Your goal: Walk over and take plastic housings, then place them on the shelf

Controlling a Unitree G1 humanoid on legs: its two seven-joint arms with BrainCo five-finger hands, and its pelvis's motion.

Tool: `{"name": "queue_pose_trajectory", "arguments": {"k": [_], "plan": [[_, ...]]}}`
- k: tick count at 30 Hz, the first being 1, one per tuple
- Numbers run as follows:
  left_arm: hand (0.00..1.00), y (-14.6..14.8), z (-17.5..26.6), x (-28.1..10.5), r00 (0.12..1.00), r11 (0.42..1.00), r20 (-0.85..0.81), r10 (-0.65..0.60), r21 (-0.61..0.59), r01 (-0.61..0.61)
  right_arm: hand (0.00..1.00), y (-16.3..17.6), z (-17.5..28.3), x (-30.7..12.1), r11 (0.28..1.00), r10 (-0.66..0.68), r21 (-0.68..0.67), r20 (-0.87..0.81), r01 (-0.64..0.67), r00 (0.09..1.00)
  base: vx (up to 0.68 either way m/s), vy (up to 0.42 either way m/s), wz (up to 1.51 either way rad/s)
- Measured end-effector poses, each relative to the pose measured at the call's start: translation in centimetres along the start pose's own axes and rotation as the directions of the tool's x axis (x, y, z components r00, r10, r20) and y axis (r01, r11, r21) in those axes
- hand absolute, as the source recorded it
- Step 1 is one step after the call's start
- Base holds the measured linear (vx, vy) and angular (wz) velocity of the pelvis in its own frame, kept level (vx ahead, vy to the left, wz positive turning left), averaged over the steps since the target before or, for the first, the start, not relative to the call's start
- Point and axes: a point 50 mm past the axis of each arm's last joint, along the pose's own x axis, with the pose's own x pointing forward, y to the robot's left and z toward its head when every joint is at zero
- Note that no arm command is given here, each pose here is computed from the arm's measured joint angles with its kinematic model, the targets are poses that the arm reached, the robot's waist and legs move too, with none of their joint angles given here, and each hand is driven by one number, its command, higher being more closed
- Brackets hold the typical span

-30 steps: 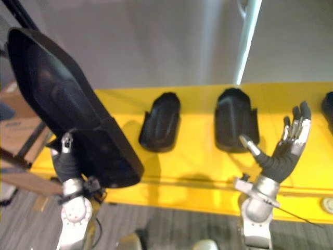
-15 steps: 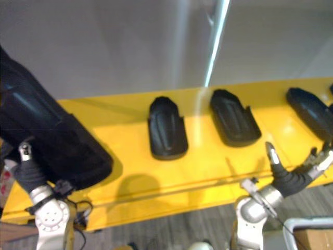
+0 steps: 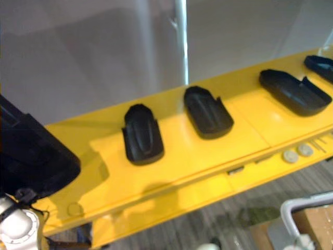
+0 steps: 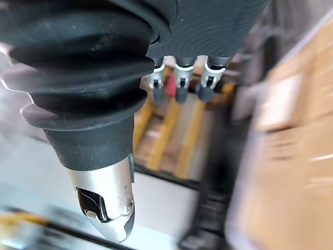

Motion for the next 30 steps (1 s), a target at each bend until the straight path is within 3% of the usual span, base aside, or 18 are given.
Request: {"name": "queue_pose_trajectory", "arguments": {"k": [2,5,8,16,21,30], "plan": [[1.0,0.6,-1.2,2.6,0.992,0.983,-0.052,-0.113,0.143,0.12,0.0,-0.3,-2.4,-0.5,0.996,0.077,-0.038,-0.113,-0.081,0.991,0.02,-0.002,-0.01],[1.0,0.9,-4.1,5.2,0.954,0.931,-0.209,-0.213,0.253,0.264,0.0,-0.4,-4.6,-0.8,0.98,0.158,-0.082,-0.242,-0.182,0.957,0.0,-0.001,0.02],[1.0,1.7,-7.1,6.8,0.896,0.893,-0.37,-0.244,0.274,0.357,0.0,-0.9,-6.7,-0.5,0.948,0.209,-0.154,-0.362,-0.279,0.909,0.0,-0.003,0.03],[1.0,2.9,-9.7,11.0,0.702,0.782,-0.609,-0.37,0.203,0.589,0.0,-0.3,-10.0,-2.2,0.87,0.336,-0.131,-0.549,-0.475,0.766,0.0,0.0,0.01],[1.0,1.7,-10.5,10.7,0.627,0.762,-0.641,-0.443,0.099,0.64,0.0,0.6,-10.2,-2.5,0.847,0.368,-0.123,-0.566,-0.517,0.738,-0.01,-0.003,0.0],[1.0,-1.5,-12.1,8.9,0.488,0.667,-0.689,-0.535,0.01,0.745,0.0,0.8,-9.5,-1.1,0.828,0.391,-0.148,-0.539,-0.54,0.747,-0.01,-0.003,-0.01]]}}
